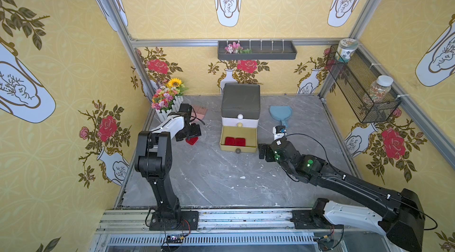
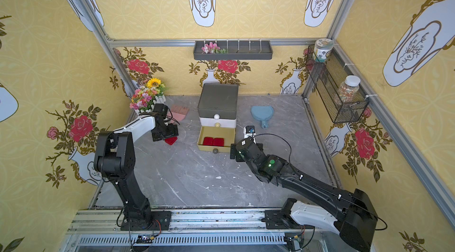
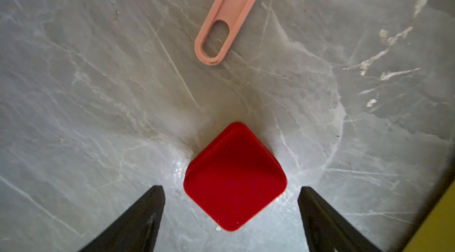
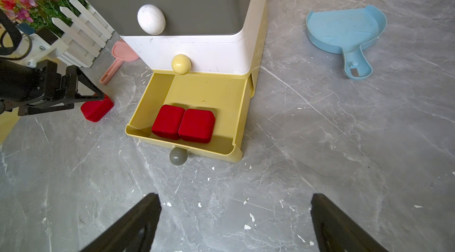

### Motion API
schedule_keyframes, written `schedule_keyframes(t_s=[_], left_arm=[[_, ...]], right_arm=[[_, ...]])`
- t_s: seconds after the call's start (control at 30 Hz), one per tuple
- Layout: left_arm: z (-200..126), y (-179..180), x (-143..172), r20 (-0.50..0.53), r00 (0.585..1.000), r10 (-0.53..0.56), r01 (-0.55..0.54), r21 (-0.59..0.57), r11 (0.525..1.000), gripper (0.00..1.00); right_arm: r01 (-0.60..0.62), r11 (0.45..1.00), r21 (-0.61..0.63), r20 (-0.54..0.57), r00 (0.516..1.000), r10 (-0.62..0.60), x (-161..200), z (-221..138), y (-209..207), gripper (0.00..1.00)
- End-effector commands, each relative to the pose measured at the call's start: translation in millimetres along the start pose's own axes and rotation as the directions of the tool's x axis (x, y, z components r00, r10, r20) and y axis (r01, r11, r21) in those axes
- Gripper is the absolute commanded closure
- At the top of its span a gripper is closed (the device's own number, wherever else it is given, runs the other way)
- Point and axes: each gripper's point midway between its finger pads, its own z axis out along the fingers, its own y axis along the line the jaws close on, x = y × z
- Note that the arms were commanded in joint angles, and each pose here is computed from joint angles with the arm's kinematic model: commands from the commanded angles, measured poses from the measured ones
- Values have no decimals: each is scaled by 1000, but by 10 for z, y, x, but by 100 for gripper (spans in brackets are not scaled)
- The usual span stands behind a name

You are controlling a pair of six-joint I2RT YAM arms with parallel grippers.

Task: Place the brooch boxes into the drawer by color
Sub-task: Pick up the brooch box from the center of the board.

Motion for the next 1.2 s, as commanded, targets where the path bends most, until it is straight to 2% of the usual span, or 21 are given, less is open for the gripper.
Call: schedule_keyframes(t_s=[0.0, 0.6, 0.87, 1.07, 1.17], left_arm=[[109, -36, 19, -23, 1000, 9, -8, 19, 1000, 9], [162, -93, 157, -65, 997, -45, 49, 58, 997, 24], [-252, -343, 176, -2, 999, -47, 47, 164, 985, 25], [-641, -749, 289, 50, 999, -2, -10, 237, 972, 25], [-840, -1089, 383, 69, 998, -5, -21, 375, 927, 24]], right_arm=[[-15, 1000, 4, 22, 1000, 15, -46, 27, 1, 1], [-18, 1000, 0, 23, 1000, 18, -60, 20, -11, 1], [-22, 1000, -10, 26, 999, 22, -90, 16, 19, 1], [-24, 1000, -20, 32, 999, 24, -129, 2, 52, 2], [-24, 999, -22, 35, 999, 25, -142, -13, 53, 1]])
